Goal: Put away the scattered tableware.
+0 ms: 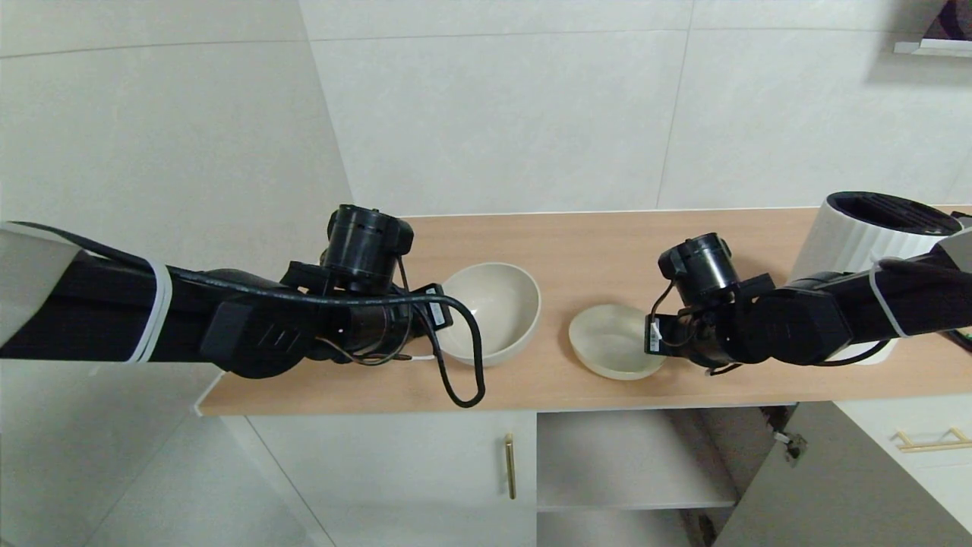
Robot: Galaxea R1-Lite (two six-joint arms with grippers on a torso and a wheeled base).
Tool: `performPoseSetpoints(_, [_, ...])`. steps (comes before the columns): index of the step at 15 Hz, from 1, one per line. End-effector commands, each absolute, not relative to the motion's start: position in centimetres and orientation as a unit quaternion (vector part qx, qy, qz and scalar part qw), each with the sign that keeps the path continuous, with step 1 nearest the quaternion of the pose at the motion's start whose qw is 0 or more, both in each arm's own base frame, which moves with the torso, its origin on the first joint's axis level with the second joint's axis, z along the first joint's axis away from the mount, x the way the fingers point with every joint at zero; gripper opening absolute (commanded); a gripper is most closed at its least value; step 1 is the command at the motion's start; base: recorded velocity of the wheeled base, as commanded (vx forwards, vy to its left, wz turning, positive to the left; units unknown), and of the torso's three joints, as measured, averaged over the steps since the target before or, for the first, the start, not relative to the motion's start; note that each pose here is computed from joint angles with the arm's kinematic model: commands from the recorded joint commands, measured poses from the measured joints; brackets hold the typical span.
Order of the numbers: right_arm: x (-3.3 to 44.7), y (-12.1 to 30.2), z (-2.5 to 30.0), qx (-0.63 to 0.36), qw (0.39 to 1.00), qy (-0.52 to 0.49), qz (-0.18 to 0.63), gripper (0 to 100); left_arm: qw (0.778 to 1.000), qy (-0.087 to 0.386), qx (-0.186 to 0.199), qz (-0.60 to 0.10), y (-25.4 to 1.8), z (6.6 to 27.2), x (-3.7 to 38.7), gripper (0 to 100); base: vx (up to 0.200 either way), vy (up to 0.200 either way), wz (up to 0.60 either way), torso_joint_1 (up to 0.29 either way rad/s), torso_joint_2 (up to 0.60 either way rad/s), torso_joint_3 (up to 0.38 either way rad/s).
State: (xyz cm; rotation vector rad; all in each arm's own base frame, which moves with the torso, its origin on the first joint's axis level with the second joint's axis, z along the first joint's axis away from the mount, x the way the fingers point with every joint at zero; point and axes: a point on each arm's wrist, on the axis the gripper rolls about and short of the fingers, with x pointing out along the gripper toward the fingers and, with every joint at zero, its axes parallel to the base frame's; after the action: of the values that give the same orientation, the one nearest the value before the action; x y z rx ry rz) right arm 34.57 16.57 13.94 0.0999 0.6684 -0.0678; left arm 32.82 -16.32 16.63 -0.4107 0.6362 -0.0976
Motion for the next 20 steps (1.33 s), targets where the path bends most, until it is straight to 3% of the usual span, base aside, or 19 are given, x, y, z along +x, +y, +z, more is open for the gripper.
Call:
performPoseSetpoints(1, [34.6, 16.6, 14.0, 0.052, 0.943, 0.327, -0.034, 0, 0.929, 0.306, -0.202, -0.049, -16.2, 17.0, 32.7, 0, 0.000, 0.000, 0.00, 0.000, 0.00, 0.000])
performPoseSetpoints(9, [33.7, 16.2, 15.5, 0.069, 0.944, 0.324, -0.010, 0, 0.928, 0.313, -0.199, -0.045, -15.8, 17.6, 32.1, 0, 0.000, 0.000, 0.00, 0.000, 0.00, 0.000])
performPoseSetpoints(13, [29.5, 14.5, 20.3, 0.121, 0.939, 0.309, 0.097, 0, 0.929, 0.309, -0.194, -0.058, -14.4, 19.5, 28.1, 0, 0.000, 0.000, 0.00, 0.000, 0.00, 0.000])
performPoseSetpoints(17, [24.0, 11.9, 23.4, 0.123, 0.930, 0.324, 0.126, 0, 0.941, 0.295, -0.150, -0.075, -11.9, 20.6, 23.8, 0, 0.000, 0.000, 0.00, 0.000, 0.00, 0.000])
performPoseSetpoints(20, [20.8, 10.5, 24.0, 0.127, 0.925, 0.326, 0.145, 0, 0.940, 0.301, -0.133, -0.088, -11.1, 20.1, 22.0, 0, 0.000, 0.000, 0.00, 0.000, 0.00, 0.000])
